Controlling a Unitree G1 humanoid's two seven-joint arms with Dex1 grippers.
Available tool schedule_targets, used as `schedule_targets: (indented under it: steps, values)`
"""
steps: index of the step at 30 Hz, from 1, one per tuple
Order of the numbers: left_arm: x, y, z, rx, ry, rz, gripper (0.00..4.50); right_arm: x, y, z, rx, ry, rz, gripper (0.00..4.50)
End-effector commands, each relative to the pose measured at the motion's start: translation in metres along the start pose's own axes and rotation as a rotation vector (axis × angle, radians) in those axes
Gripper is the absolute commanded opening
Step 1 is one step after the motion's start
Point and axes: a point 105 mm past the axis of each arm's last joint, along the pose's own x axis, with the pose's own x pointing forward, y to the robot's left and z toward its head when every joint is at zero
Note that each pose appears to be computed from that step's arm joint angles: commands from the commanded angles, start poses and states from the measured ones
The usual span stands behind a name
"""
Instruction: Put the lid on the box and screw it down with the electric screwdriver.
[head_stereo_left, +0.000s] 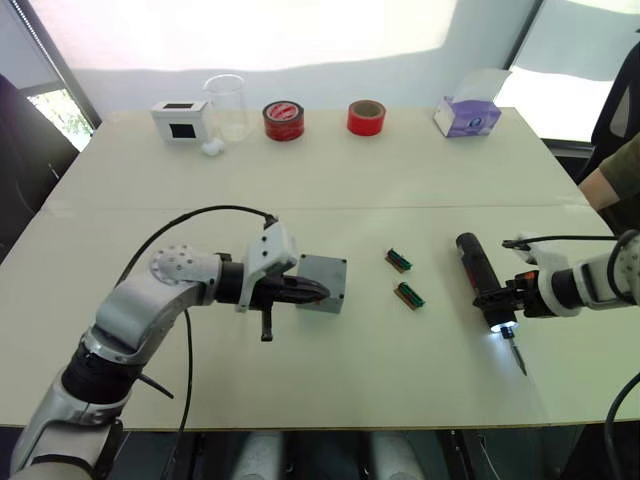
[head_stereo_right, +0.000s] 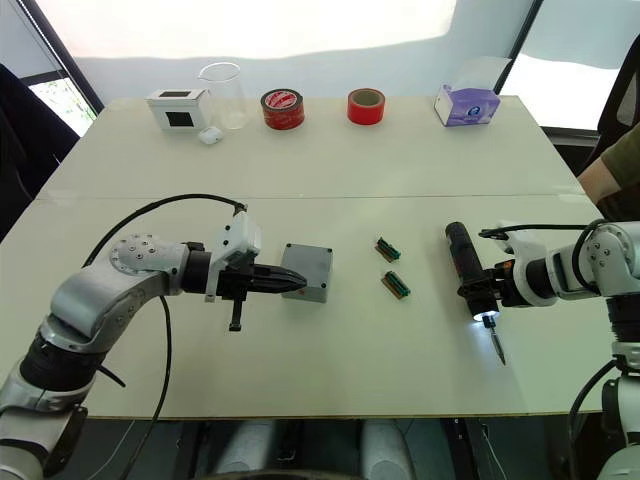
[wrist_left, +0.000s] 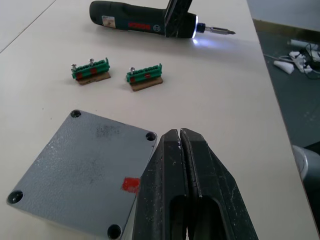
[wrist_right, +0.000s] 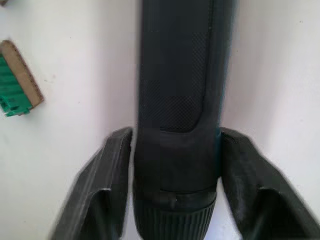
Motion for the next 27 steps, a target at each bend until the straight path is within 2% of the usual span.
schedule_targets:
  steps: [1, 2, 3, 10, 17, 21, 23, 27]
  values:
    - [-0.01, 0.004, 0.008, 0.026, -0.015, 0.037, 0.0, -0.001, -0.004, 0.0, -0.029, -0.004, -0.039, 4.03]
    - [-0.013, 0.007, 0.008, 0.02, -0.015, 0.048, 0.0, -0.002, -0.003, 0.003, -0.031, -0.018, -0.031, 4.43]
    - [-0.016, 0.01, 0.008, 0.009, -0.018, 0.056, 0.0, -0.003, -0.001, 0.006, -0.037, -0.03, -0.023, 4.48]
    - [-0.03, 0.035, 0.018, -0.018, -0.069, 0.13, 0.0, -0.014, 0.017, 0.039, -0.167, -0.17, -0.035, 4.48]
    - [-0.034, 0.043, 0.019, -0.004, -0.06, 0.144, 0.0, -0.015, 0.037, 0.042, -0.206, -0.198, 0.014, 4.48]
    - [-0.047, 0.061, 0.02, 0.007, -0.054, 0.232, 0.0, -0.039, 0.081, 0.072, -0.349, -0.395, 0.148, 4.48]
    - [-0.051, 0.069, 0.015, 0.015, -0.036, 0.282, 0.0, -0.045, 0.107, 0.079, -0.521, -0.492, 0.19, 4.48]
    - [-0.047, 0.075, -0.016, 0.034, 0.068, 0.335, 0.0, -0.027, 0.155, 0.046, -0.833, -0.471, 0.307, 4.48]
